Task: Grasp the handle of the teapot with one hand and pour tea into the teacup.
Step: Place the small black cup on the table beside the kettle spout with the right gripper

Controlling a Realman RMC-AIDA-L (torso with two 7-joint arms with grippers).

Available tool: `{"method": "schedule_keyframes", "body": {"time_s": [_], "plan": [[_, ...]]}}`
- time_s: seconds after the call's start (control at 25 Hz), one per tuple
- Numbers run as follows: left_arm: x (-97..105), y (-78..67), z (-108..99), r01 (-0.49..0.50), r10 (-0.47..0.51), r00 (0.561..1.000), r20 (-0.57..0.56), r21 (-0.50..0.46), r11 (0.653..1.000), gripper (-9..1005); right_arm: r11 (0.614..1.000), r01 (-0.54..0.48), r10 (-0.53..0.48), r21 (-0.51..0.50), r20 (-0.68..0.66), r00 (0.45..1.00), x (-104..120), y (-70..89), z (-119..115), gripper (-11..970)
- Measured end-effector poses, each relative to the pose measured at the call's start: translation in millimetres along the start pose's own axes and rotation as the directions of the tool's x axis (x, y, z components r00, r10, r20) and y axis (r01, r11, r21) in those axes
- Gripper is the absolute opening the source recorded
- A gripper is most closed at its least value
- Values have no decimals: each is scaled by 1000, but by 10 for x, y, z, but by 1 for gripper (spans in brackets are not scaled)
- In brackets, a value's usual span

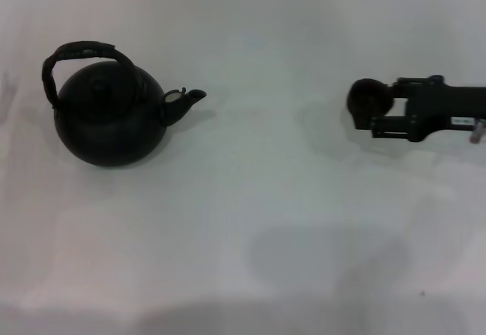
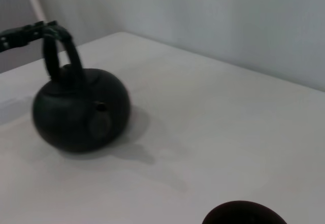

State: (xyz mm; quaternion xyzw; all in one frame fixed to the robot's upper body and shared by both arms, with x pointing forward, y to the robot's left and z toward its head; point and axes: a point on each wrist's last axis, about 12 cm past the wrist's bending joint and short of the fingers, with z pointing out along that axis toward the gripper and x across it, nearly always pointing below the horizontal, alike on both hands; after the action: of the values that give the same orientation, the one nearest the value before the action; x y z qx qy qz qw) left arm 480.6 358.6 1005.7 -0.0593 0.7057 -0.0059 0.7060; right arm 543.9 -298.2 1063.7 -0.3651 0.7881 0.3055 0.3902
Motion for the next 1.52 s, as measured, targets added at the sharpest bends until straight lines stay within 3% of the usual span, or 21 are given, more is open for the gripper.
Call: {"method": "schedule_keyframes", "body": {"time_s": [0.32,0.64,1.12,1.52], "plan": [[11,-7,-12,15,-15,1000,-3,-1,1000,871,995,85,-87,-45,-67,994,-286,61,422,698],[20,-10,-22,26,-26,1000,-7,-3,1000,870,984,165,-170,-70,-79,982,-438,182,701,698],[19,-18,-4,28,-28,1000,-9,-1,1000,868,963,243,-258,-116,-135,957,-373,390,964,697],[21,-26,-10,25,-25,1000,-10,8,1000,867,956,285,-294,-76,-164,942,-260,373,983,697]]}}
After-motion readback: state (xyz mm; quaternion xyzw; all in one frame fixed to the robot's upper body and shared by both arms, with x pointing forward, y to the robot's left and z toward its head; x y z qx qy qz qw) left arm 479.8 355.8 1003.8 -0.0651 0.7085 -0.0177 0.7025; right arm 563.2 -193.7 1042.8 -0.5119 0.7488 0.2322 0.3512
